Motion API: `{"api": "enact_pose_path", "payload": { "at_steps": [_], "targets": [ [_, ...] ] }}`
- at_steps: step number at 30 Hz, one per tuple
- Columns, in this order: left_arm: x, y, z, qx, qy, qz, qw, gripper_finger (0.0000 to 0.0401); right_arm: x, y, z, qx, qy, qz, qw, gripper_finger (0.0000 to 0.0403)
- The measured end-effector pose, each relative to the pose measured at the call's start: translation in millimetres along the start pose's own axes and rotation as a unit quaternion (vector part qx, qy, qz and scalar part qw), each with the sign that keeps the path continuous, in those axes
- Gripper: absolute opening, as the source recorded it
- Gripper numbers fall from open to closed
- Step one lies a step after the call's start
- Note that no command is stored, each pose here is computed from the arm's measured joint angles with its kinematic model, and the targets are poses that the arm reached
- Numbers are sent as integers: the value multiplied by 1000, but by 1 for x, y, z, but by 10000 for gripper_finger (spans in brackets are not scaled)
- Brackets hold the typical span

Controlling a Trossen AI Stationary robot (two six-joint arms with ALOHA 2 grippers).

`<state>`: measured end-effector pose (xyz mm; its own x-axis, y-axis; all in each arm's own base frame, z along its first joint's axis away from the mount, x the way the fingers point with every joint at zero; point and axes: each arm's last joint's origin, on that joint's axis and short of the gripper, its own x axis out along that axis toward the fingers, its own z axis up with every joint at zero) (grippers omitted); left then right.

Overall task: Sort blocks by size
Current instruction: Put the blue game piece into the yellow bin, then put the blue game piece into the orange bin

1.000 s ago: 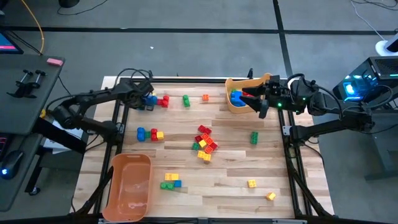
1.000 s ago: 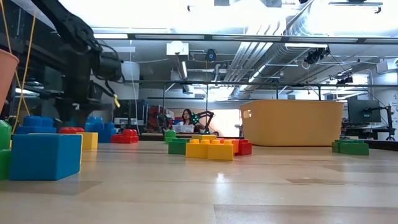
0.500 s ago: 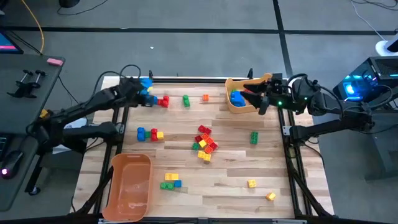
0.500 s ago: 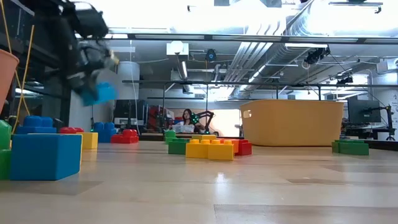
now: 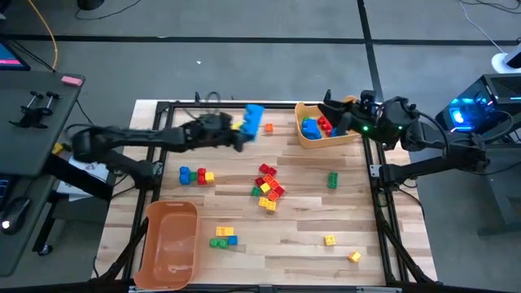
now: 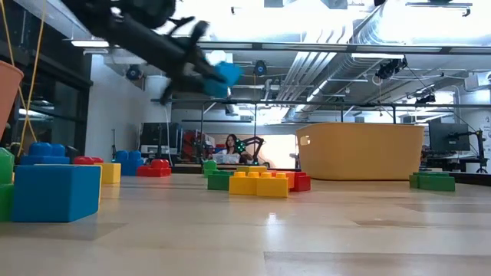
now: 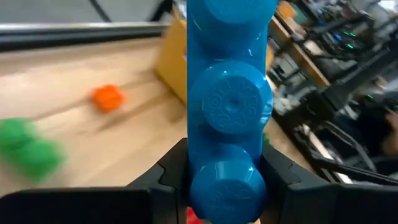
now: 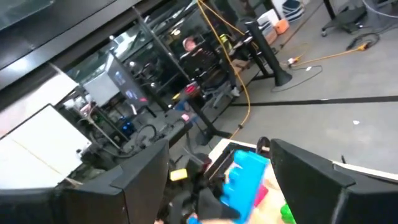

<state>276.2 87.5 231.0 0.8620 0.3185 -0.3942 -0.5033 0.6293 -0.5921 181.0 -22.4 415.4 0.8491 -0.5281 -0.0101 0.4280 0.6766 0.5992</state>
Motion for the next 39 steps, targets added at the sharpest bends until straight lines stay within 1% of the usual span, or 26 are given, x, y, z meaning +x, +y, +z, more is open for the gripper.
{"api": "enact_pose_path", "payload": {
  "at_steps": [6, 12, 15, 19, 20, 22, 27, 30, 32, 35, 37, 39],
  "targets": [
    [73, -26, 7, 43, 45, -37, 997, 98, 10, 1, -8, -10, 12, -13, 1000, 275],
    [136, -51, 37, 81, 19, -54, 995, 98, 19, 1, -17, -25, 30, -15, 999, 275],
    [162, -59, 53, 111, 4, -56, 992, 98, 21, 1, -18, -32, 32, -16, 999, 275],
    [191, -66, 68, 142, -28, -67, 987, 99, 21, 1, -19, -33, 33, -17, 999, 275],
    [197, -69, 70, 148, -35, -71, 986, 105, 21, 1, -18, -33, 32, -17, 999, 275],
    [205, -71, 72, 155, -37, -72, 985, 139, 21, 1, -18, -32, 32, -17, 999, 275],
    [209, -76, 77, 192, -13, -56, 980, 251, 21, 1, -18, -31, 32, -17, 999, 275],
    [203, -76, 80, 220, 15, -37, 975, 297, 21, 1, -18, -32, 32, -17, 999, 275],
    [194, -75, 85, 229, 41, -21, 972, 314, 21, 1, -18, -32, 32, -17, 999, 275],
    [170, -73, 97, 224, 87, 13, 971, 322, 21, 1, -18, -33, 32, -17, 999, 275],
    [150, -72, 104, 221, 118, 48, 967, 320, 21, 1, -18, -33, 32, -16, 999, 275],
    [129, -68, 108, 223, 159, 97, 957, 317, 21, 2, -19, -33, 35, -14, 999, 275]
  ]
}}
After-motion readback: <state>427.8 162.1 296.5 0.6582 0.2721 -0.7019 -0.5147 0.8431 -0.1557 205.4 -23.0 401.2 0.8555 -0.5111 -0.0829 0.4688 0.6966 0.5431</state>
